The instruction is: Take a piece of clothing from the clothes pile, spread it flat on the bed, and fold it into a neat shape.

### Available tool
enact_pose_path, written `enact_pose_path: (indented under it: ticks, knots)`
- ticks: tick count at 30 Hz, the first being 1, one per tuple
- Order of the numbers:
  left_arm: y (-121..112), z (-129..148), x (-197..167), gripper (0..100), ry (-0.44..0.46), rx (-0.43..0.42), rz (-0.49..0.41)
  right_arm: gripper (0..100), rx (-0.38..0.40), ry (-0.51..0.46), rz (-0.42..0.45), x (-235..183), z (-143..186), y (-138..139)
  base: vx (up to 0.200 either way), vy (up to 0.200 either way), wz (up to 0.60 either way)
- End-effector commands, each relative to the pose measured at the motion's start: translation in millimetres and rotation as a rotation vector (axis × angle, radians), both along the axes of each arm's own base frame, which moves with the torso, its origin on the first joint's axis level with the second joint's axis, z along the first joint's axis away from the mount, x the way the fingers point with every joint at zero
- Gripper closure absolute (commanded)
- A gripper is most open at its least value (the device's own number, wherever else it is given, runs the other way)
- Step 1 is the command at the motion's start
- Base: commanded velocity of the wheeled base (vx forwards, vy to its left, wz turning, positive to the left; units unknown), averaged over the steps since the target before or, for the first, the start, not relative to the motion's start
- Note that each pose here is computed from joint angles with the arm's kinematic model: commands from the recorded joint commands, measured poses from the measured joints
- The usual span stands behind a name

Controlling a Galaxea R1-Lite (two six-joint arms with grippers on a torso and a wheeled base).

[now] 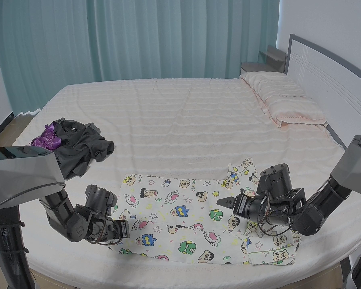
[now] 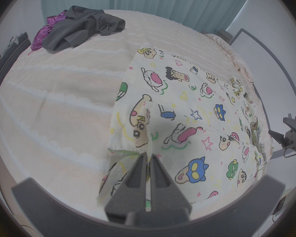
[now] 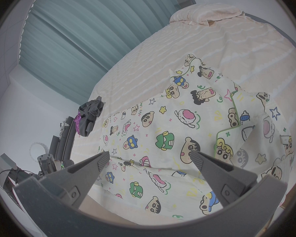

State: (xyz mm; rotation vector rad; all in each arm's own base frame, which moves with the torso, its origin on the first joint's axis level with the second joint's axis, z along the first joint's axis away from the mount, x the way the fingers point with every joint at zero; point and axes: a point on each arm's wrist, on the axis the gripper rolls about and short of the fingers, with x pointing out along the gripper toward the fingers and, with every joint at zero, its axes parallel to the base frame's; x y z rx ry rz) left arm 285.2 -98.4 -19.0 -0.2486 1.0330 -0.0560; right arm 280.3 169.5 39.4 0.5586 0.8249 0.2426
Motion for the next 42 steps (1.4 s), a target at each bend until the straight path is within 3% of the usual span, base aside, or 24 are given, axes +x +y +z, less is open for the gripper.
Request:
enact_pose_path:
  ticks: [1,15,30,31,37,42]
  knots:
    - [4,9,-7,100,-0.009,-0.002,0.006,0,0.000,0.002,0.000,0,0,0,0.000,0.000,0.00]
    - [21,24,-28,100,0.087,0.066,-0.003,0,0.001,0.001,0.009,-1,0,2,0.000,0.000,0.00]
    - [20,21,-34,100,0.128,0.105,0.001,0,0.004,-0.030,0.009,-1,10,-2,0.000,0.000,0.00]
    - [20,20,-34,0,0.130,0.103,0.003,0,-0.001,-0.049,0.009,-1,15,-6,0.000,0.000,0.00]
    - [22,26,-31,0,0.101,0.089,0.015,0,-0.102,-0.096,0.033,-6,25,-45,0.000,0.000,0.00]
    - [28,47,-20,0,0.018,0.024,0.035,0,-0.189,0.009,0.101,-23,0,-105,0.000,0.000,0.00]
